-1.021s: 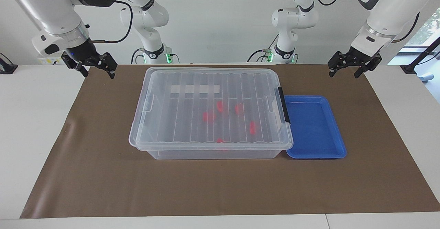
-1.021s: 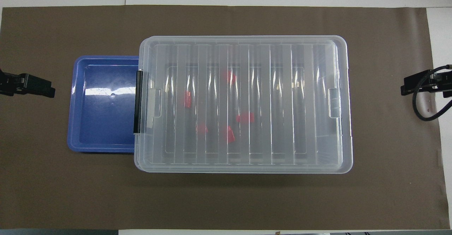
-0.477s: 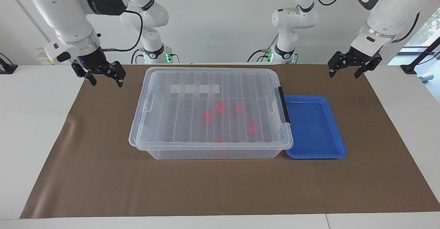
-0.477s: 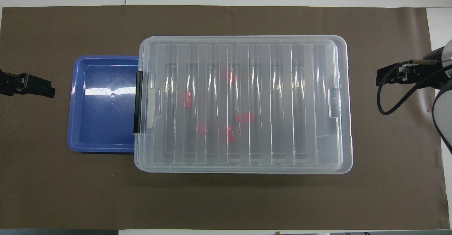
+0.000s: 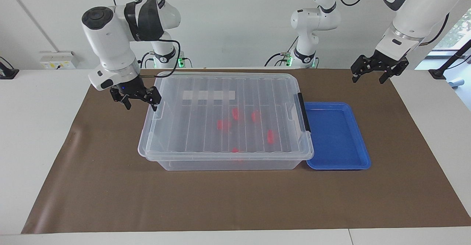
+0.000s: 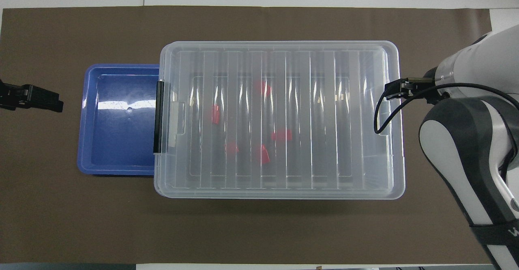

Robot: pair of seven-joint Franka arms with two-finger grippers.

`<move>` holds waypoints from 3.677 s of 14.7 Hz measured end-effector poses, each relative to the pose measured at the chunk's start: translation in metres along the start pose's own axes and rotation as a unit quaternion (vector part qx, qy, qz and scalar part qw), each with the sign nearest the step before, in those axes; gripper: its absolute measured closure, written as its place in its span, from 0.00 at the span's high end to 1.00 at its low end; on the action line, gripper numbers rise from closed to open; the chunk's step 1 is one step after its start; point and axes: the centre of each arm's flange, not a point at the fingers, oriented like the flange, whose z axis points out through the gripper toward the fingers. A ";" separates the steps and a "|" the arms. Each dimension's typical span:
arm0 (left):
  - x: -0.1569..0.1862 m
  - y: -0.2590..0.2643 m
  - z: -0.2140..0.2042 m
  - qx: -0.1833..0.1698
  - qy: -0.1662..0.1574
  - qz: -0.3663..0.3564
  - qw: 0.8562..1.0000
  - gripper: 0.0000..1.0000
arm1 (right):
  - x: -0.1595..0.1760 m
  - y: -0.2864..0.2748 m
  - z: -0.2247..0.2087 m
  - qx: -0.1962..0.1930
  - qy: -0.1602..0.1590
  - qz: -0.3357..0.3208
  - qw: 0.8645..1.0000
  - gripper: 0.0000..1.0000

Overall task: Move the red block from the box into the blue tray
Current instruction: 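Reach the right gripper to the edge of the clear lid, then slide the clear lid away from the tray with the right gripper, then reach the left gripper into the opened box and grasp a red block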

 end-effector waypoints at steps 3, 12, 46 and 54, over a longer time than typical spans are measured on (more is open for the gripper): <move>0.000 0.000 0.000 0.000 0.000 0.000 1.000 1.00 | -0.004 0.000 0.015 -0.002 -0.008 -0.001 1.000 1.00; 0.000 0.000 0.000 0.000 0.000 0.000 1.000 1.00 | -0.013 0.011 0.052 -0.004 -0.020 0.002 1.000 1.00; 0.000 0.095 0.012 0.002 0.013 0.041 0.999 1.00 | -0.011 0.207 0.052 -0.005 -0.016 -0.105 0.994 1.00; -0.024 0.238 0.091 -0.006 0.036 0.006 0.999 1.00 | -0.013 0.221 0.053 -0.006 -0.016 -0.106 0.994 1.00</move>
